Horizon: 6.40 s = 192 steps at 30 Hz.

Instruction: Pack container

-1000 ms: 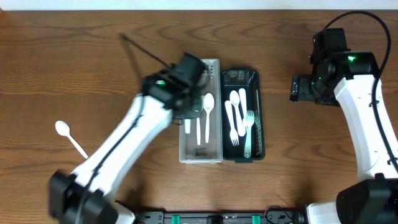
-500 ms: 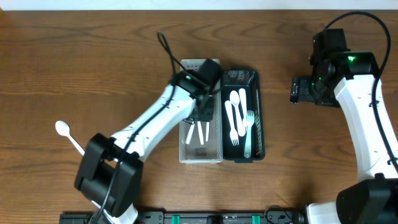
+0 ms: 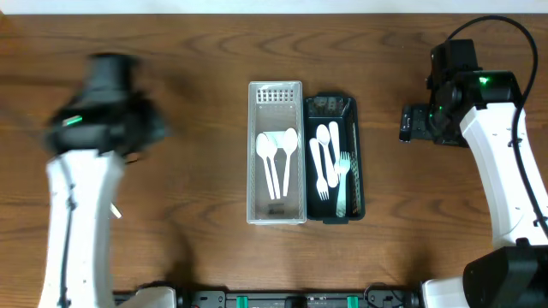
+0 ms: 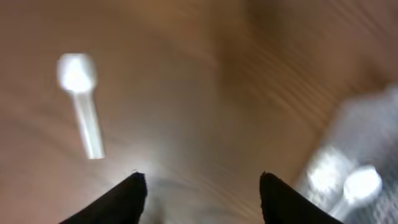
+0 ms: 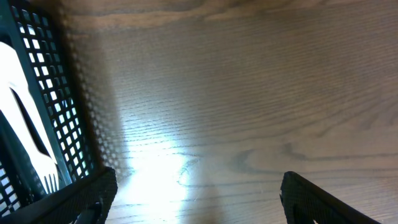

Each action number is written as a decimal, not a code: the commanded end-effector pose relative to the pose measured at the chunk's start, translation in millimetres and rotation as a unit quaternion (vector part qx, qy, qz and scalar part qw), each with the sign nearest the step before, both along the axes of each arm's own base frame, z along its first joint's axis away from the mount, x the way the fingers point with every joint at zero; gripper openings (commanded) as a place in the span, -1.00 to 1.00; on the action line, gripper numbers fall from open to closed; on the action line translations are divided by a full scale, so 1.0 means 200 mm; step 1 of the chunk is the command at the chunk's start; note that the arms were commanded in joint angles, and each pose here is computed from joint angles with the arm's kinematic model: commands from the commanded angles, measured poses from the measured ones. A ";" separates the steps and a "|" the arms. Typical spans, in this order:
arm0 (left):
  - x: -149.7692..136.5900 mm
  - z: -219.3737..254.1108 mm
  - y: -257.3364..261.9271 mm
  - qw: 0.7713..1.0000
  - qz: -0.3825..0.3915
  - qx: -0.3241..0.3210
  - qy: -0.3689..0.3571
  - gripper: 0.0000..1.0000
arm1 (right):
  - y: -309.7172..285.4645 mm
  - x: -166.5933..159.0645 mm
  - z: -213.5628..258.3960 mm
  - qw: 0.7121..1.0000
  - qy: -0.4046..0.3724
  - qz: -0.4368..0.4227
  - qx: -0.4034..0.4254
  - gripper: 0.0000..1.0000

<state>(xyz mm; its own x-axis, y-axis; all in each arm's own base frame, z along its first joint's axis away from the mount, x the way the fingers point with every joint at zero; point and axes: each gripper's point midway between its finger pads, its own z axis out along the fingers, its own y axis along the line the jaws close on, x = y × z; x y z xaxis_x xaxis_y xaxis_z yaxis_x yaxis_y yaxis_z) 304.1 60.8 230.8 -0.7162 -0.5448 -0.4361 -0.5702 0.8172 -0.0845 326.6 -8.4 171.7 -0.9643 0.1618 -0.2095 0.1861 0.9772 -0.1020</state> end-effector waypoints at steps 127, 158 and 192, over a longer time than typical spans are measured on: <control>0.30 -0.40 -1.24 0.907 -0.421 0.027 0.012 0.17 | -0.01 0.23 0.09 0.995 -0.100 0.005 -0.001 0.82; 0.40 0.33 0.10 0.951 -0.074 0.172 -0.246 0.96 | -0.11 0.63 0.85 0.882 -0.466 -0.009 -0.067 0.99; -0.18 -0.31 -0.02 0.921 -0.085 0.177 -0.337 0.96 | -0.12 0.00 0.22 0.845 -0.525 0.012 -0.105 0.98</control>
<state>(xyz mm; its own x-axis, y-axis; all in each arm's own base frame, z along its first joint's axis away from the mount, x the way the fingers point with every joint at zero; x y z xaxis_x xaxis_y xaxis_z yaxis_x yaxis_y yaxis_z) 268.3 55.6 162.8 -0.2900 -0.1992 -0.9361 -0.3472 0.9334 -0.0910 336.9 -36.4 198.8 -0.2524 0.0680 -0.9652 0.2831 0.9591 -0.0065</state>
